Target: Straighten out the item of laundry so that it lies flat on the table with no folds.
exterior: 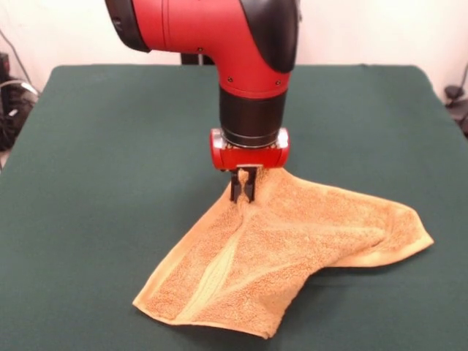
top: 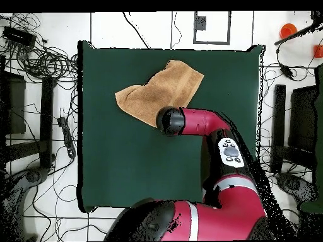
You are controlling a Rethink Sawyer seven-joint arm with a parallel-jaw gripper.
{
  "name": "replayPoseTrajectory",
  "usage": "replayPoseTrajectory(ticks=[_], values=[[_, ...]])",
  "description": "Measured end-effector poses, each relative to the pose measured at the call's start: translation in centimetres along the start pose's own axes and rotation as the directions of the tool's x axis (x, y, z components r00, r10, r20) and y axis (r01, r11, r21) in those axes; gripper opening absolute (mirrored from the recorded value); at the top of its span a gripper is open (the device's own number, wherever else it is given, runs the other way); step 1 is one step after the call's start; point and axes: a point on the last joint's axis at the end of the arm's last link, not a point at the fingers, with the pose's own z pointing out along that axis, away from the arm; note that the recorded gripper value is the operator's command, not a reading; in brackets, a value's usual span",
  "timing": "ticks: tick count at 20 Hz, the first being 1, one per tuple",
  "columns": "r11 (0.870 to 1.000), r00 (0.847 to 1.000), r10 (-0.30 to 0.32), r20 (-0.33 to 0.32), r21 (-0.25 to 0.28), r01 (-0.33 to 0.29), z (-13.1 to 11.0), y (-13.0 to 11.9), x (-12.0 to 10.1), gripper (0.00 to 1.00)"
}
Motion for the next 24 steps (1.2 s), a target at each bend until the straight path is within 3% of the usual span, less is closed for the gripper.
replayPoseTrajectory(ticks=[24], values=[[1.000,1.000,0.010,0.006,0.011,-0.010,-0.09,0.50,0.78,0.00]])
